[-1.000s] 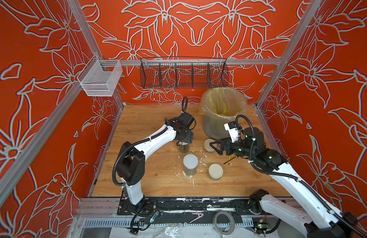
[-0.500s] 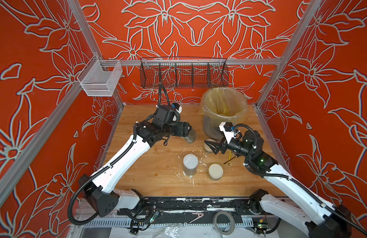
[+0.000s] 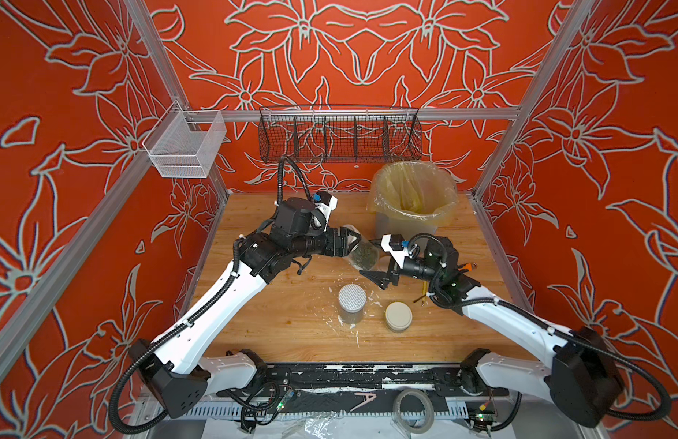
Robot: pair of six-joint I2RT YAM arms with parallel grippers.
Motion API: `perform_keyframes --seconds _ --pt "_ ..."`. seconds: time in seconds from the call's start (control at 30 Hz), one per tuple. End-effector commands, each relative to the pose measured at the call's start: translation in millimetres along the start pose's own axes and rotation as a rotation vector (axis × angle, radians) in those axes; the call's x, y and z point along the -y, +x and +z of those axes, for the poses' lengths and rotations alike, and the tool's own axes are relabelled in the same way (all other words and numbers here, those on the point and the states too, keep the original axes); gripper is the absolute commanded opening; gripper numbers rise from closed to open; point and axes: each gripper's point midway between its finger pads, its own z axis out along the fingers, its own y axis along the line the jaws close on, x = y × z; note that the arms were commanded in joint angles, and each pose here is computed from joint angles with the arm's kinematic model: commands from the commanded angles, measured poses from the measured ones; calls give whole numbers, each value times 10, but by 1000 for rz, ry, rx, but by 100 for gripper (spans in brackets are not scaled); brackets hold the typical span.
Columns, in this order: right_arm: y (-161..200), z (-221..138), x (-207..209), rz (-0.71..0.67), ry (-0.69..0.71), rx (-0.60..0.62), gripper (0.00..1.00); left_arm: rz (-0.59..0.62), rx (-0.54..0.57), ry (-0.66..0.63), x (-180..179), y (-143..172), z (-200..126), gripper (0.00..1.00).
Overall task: Empty moldy tea leaves from jars
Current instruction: Pick up the jar from the center of the board.
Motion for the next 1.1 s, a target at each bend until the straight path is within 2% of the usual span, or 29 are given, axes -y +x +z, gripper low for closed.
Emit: perform_keyframes --seconds 0.0,0.13,0.23,0.4,0.53,0.67,0.83,0.9,0.97,1.07 --pt "-172 97 -39 -76 -39 56 97 29 117 101 278 -288 -203 11" --pt "-212 137 -2 -74 -22 86 89 24 111 99 271 -275 -189 10" --pt "-215 143 5 -77 -21 84 88 22 109 98 264 -275 -182 10" --pt "-244 137 -15 -79 -28 90 71 9 84 103 257 -248 -119 9" --pt "-262 113 10 -94 -1 82 63 -15 46 87 216 -205 -52 9" --pt "-248 65 235 -148 151 63 50 -101 -11 61 152 -146 57 10" --pt "-240 -7 496 -296 358 29 37 -297 -102 86 147 -27 269 19" --pt "-244 -29 556 -350 410 18 35 -338 -120 119 193 -20 322 29" --pt "-258 -42 585 -373 432 17 32 -334 -119 143 246 -48 335 47" --pt "-292 -25 511 -368 390 33 29 -258 -80 173 327 -150 282 85"
